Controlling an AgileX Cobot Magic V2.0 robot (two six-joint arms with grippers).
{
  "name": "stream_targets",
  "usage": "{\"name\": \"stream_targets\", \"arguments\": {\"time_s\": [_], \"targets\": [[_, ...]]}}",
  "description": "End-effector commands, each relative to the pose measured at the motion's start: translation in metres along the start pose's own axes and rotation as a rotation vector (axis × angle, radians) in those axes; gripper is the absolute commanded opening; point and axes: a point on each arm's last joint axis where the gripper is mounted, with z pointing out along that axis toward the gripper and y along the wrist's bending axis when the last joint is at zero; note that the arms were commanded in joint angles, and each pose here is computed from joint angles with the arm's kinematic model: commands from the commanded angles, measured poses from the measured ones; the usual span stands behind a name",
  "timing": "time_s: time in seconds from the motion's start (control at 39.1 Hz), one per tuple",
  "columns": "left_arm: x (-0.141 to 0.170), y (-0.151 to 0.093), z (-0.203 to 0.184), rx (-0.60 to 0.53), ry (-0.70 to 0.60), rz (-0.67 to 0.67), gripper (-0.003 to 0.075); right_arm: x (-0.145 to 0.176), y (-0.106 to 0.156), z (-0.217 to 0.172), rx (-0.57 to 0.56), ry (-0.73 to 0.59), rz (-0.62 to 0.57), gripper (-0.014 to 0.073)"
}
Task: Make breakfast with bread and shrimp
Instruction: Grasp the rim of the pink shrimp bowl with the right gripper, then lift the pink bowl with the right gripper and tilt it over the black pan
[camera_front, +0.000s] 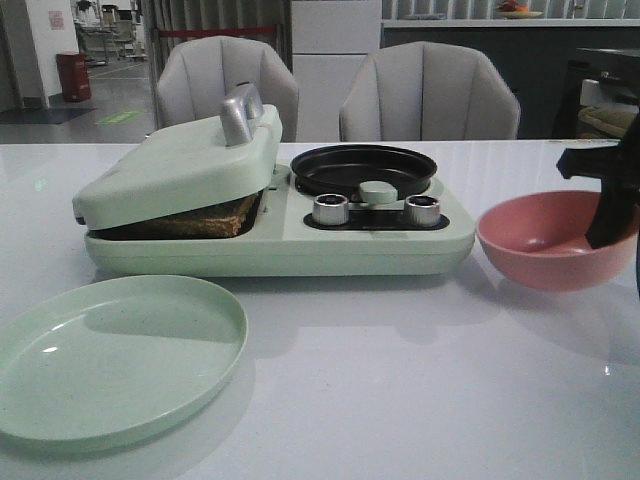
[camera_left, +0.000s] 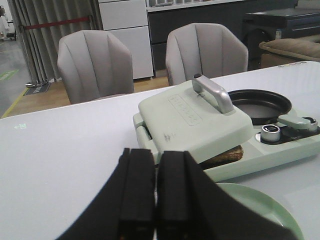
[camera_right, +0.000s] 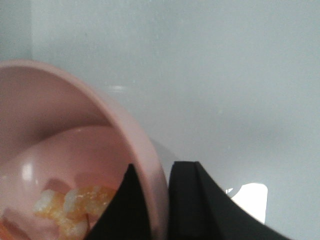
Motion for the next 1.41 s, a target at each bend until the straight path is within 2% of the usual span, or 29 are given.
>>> {"name": "stream_targets", "arguments": {"time_s": [0.0,0.18,0.38,0.64,0.84,0.95,1.02,1.12,1.25,1.38], "targets": [[-0.015,0.002,-0.002,-0.009,-0.095,-0.018,0.0114,-0.034,0.012,-0.037,-0.044,-0.168,0.018,0.0153],[-0.015,0.002,-0.002,-0.009,-0.095,-0.018,0.0114,-0.073,0.03,-0.067,-0.136,-0.367,0.084,0.0153],[-0.015,0.002,-0.002,-0.009,-0.095,-0.018,0.0114,-0.1,0.061,-0.09,-0.162,-0.604,0.058,0.0148],[-0.015,0.002,-0.002,-0.009,-0.095,-0.018,0.0114,-0.115,0.109,-0.089,-0.076,-0.937,-0.098,0.0141],[-0.015,0.002,-0.002,-0.009,-0.098,-0.018,0.0114,-0.113,0.128,-0.068,0.043,-1.18,-0.165,0.0141],[-0.015,0.002,-0.002,-0.009,-0.098,-0.018,0.0114,-0.11,0.135,-0.054,0.105,-1.3,-0.268,0.0141],[-0.015,0.002,-0.002,-0.009,-0.098,-0.018,0.0114,-0.106,0.143,-0.043,0.123,-1.344,-0.419,0.0141],[-0.015,0.002,-0.002,-0.009,-0.098,-0.018,0.0114,-0.1,0.157,-0.028,0.119,-1.354,-0.646,0.0141],[-0.015,0.002,-0.002,-0.009,-0.098,-0.018,0.0114,-0.092,0.166,-0.016,0.132,-1.347,-0.87,0.0141],[-0.015,0.002,-0.002,-0.009,-0.098,-0.018,0.0114,-0.088,0.167,-0.014,0.179,-1.367,-0.951,0.0141]]}}
